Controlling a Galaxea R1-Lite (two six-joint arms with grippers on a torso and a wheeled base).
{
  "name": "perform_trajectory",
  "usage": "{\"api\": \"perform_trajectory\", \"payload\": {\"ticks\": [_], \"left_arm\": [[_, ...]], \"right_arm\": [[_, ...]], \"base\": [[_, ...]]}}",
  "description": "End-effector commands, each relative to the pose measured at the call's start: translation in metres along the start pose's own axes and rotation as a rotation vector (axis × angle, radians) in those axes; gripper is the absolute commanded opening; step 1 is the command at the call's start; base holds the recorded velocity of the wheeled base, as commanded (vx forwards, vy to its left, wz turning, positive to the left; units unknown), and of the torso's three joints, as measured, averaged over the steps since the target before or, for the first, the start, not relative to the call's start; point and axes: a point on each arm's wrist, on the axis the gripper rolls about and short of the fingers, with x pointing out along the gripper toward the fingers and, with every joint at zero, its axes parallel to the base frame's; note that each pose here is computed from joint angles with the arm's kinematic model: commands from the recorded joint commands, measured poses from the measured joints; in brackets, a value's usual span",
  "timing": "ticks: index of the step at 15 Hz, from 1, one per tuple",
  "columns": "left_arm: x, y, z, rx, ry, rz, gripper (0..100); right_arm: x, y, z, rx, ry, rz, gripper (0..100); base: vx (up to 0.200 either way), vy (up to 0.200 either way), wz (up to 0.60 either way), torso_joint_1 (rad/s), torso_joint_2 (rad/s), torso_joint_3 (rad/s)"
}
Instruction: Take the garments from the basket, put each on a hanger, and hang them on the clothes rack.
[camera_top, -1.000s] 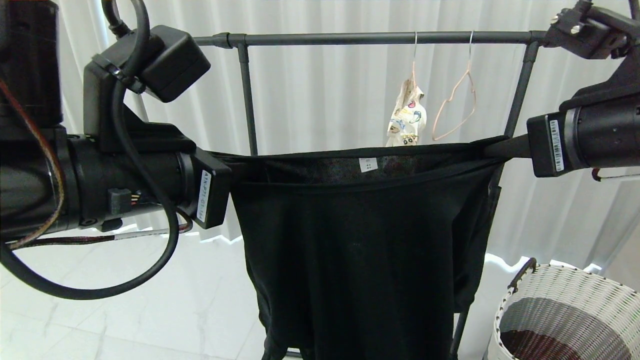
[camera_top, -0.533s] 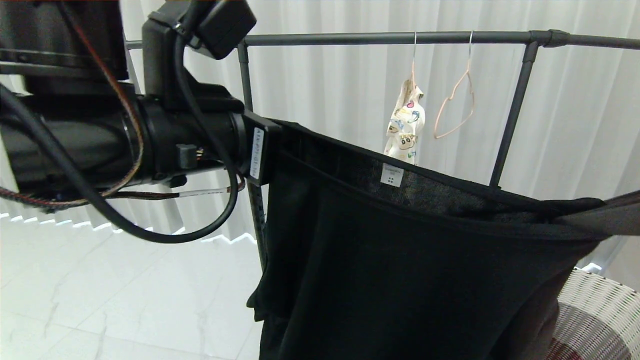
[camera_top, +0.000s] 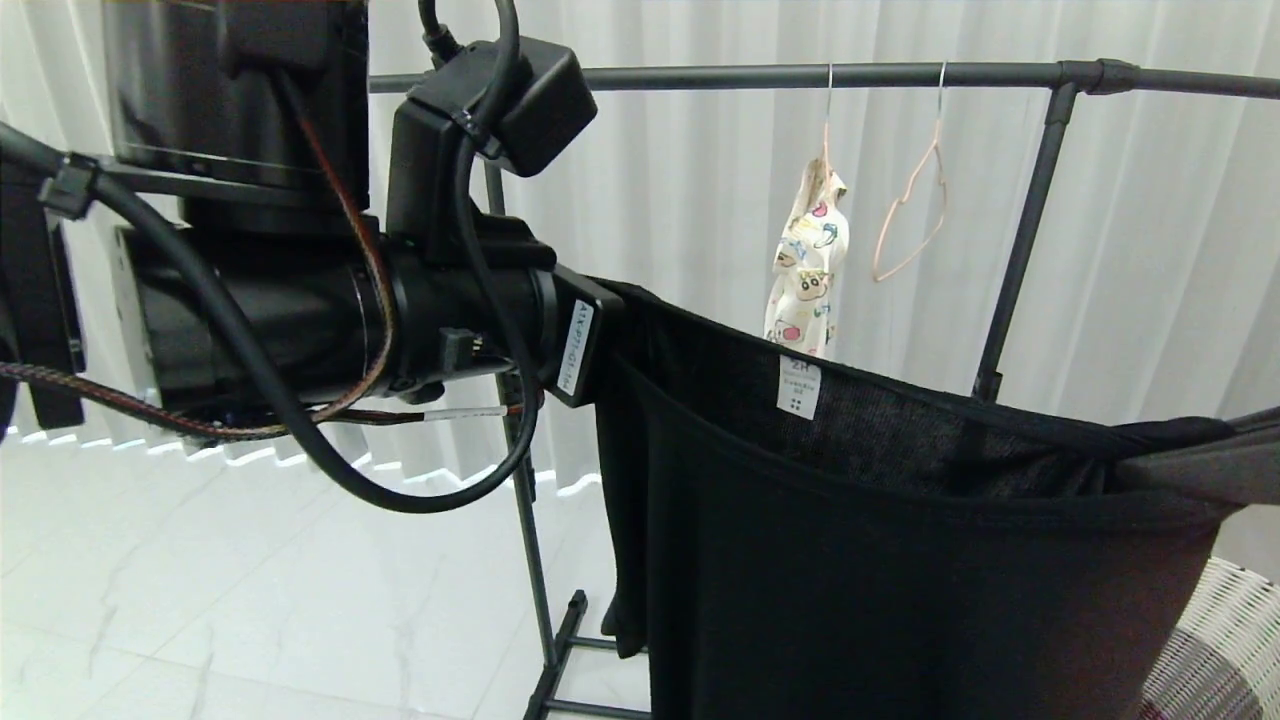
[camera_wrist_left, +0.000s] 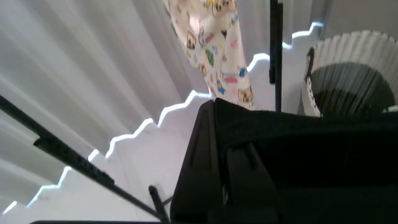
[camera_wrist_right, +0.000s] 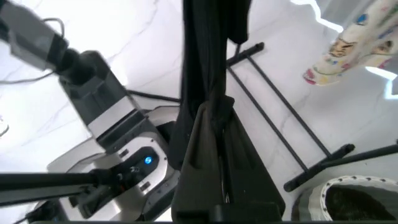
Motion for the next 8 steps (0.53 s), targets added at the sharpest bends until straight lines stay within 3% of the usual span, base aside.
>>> {"api": "perform_trajectory", "payload": {"ticks": [1, 2, 3, 4, 5, 8], "left_arm": [[-0.027, -0.004, -0.001, -0.027, 0.055, -0.029, 0], [-0.038, -0.006, -0.001, -0.073, 0.089, -0.044, 0], [-0.057, -0.012, 0.000, -0.188, 0.129, -0.073, 0], [-0.068, -0.015, 0.002, -0.220, 0.136, -0.094, 0], [-0.090, -0.022, 0.003, -0.250, 0.153, -0.136, 0], [-0.123, -0.038, 0.001, -0.248, 0.160, -0.255, 0]], "right_arm": [[0.006, -0.010, 0.006, 0.032, -0.033, -0.054, 0], [0.010, -0.014, 0.011, 0.040, -0.059, -0.072, 0], [0.020, -0.023, 0.023, 0.040, -0.135, -0.109, 0], [0.025, -0.028, 0.029, 0.033, -0.169, -0.125, 0], [0.036, -0.035, 0.040, 0.018, -0.209, -0.141, 0], [0.055, -0.039, 0.055, 0.002, -0.267, -0.132, 0]], "base": [[0.000, 0.000, 0.00, 0.000, 0.00, 0.000], [0.000, 0.000, 0.00, 0.000, 0.00, 0.000], [0.000, 0.000, 0.00, 0.000, 0.00, 0.000], [0.000, 0.000, 0.00, 0.000, 0.00, 0.000], [0.000, 0.000, 0.00, 0.000, 0.00, 0.000], [0.000, 0.000, 0.00, 0.000, 0.00, 0.000]]}}
